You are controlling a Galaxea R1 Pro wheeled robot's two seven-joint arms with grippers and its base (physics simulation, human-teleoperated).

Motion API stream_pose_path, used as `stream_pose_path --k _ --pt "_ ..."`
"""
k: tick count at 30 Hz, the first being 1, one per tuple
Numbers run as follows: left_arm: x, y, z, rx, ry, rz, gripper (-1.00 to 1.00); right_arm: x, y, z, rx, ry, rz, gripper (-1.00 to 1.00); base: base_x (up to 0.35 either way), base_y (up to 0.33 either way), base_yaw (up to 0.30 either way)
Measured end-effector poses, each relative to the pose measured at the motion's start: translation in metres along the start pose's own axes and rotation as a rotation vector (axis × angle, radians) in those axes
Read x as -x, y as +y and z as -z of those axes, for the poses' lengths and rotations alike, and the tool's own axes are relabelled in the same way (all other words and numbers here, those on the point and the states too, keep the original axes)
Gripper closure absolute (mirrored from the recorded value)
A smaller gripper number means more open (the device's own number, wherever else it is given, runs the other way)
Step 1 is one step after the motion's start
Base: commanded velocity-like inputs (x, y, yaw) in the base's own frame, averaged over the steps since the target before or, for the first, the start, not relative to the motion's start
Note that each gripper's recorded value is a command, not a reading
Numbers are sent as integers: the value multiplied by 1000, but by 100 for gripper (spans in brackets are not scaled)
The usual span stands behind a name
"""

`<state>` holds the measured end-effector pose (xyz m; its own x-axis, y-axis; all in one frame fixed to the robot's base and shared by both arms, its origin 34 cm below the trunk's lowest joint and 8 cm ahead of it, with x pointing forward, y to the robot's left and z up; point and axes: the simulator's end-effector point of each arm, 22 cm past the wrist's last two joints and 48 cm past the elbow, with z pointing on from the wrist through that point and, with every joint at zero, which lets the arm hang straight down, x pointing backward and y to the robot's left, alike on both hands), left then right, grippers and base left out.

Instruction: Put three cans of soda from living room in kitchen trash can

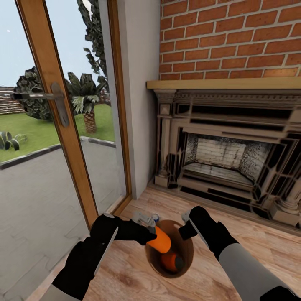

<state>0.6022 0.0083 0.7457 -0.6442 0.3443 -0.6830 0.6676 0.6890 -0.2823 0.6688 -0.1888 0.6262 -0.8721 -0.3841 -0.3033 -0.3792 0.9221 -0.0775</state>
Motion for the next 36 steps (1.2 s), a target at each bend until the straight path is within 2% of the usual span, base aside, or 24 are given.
stream_pose_path --k 4,11,20,36 --pt "0 0 1 3 15 3 100 3 6 6 29 3 -14 100 0 0 0" --pt "-2 4 -3 11 35 9 100 8 2 18 15 4 -6 100 0 0 0" --pt "-16 9 -17 22 51 -1 100 8 2 18 17 4 -5 100 0 0 0" --pt "-37 3 -45 -7 62 -3 100 8 3 18 20 4 -6 100 0 0 0"
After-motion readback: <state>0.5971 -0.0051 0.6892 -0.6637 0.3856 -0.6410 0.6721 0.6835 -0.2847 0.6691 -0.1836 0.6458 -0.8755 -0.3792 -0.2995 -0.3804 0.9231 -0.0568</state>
